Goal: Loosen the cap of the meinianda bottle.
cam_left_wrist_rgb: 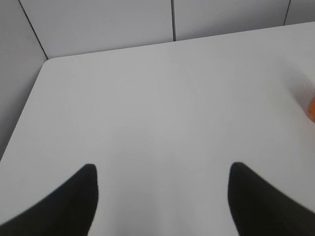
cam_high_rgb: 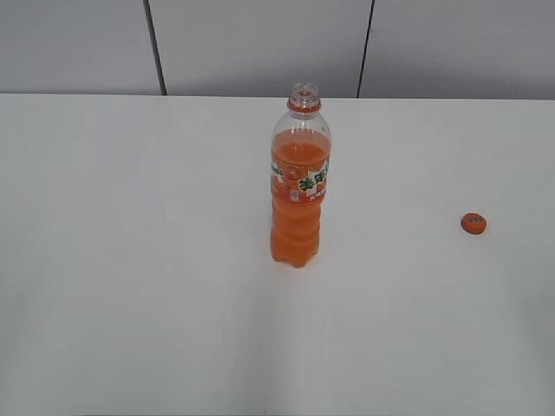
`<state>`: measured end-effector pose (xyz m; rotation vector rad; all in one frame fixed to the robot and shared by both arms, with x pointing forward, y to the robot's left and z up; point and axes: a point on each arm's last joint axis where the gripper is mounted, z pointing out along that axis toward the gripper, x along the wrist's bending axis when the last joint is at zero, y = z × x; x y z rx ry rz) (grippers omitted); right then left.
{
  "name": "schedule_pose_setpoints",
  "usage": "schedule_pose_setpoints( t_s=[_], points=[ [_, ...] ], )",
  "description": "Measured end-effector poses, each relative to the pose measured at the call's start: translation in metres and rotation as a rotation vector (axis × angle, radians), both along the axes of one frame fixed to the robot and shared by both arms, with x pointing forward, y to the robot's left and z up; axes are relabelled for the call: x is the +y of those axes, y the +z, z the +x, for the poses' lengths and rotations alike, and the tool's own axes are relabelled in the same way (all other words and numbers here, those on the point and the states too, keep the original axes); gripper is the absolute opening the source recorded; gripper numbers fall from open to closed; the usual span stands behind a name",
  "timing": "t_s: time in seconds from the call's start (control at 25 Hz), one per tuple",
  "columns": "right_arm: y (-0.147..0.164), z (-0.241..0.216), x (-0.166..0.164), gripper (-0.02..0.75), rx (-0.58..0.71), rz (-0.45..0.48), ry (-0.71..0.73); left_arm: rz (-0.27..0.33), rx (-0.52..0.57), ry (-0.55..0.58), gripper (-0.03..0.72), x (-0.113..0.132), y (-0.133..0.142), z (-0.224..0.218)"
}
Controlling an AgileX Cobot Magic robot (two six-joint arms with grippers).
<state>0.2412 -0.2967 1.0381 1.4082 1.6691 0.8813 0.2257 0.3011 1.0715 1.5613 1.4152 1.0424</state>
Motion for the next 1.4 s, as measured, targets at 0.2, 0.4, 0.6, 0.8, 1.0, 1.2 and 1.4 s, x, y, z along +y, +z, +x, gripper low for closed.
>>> schedule_pose_setpoints(
  t_s=[0.2,0.4,0.6,0.8,1.0,1.2,1.4],
  points=[
    [0.0000,0.0000,0.0000,0.512,0.000,0.000,0.000,0.000,0.000,0.000,0.499,0.0000,0.0000,0.0000],
    [0.0000,0.0000,0.0000,0.512,0.000,0.000,0.000,0.000,0.000,0.000,0.499,0.0000,0.0000,0.0000],
    [0.0000,0.0000,0.0000,0.512,0.000,0.000,0.000,0.000,0.000,0.000,0.499,0.0000,0.0000,0.0000],
    [0.0000,0.0000,0.0000,0.512,0.000,0.000,0.000,0.000,0.000,0.000,0.499,0.0000,0.0000,0.0000],
    [0.0000,0.0000,0.0000,0.512,0.000,0.000,0.000,0.000,0.000,0.000,0.499,0.0000,0.0000,0.0000],
    [0.0000,0.0000,0.0000,0.512,0.000,0.000,0.000,0.000,0.000,0.000,0.499,0.0000,0.0000,0.0000],
    [0.0000,0.0000,0.0000,0.512,0.000,0.000,0.000,0.000,0.000,0.000,0.499,0.0000,0.0000,0.0000]
  ],
)
